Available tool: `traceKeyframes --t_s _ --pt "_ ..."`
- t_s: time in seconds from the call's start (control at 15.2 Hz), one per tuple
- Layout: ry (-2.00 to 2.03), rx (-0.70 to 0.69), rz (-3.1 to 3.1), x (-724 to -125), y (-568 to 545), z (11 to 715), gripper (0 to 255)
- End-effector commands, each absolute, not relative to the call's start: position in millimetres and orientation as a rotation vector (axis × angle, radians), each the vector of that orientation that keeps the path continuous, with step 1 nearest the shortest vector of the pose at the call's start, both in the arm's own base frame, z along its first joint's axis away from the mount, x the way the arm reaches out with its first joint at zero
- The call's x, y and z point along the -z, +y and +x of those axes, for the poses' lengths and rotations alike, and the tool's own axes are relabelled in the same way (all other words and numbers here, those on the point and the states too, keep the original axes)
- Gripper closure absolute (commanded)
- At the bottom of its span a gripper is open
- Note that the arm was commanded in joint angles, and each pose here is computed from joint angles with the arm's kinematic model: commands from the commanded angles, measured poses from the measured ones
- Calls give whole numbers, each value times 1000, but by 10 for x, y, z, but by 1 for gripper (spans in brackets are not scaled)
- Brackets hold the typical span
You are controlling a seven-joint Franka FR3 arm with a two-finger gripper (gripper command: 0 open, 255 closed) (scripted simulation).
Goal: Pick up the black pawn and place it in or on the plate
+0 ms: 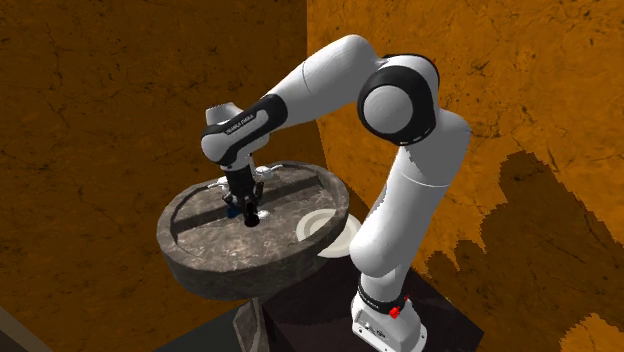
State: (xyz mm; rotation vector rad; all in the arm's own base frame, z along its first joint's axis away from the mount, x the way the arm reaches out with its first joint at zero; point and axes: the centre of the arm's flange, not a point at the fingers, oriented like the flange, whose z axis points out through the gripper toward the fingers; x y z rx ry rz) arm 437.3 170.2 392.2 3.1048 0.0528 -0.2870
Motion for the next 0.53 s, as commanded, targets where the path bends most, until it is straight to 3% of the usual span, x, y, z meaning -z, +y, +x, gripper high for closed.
traceKeyframes --t_s 0.0,0.46 --pt "53 287 3105 -3939 1530 4266 255" --pt "53 287 3105 -3954 754 3764 255"
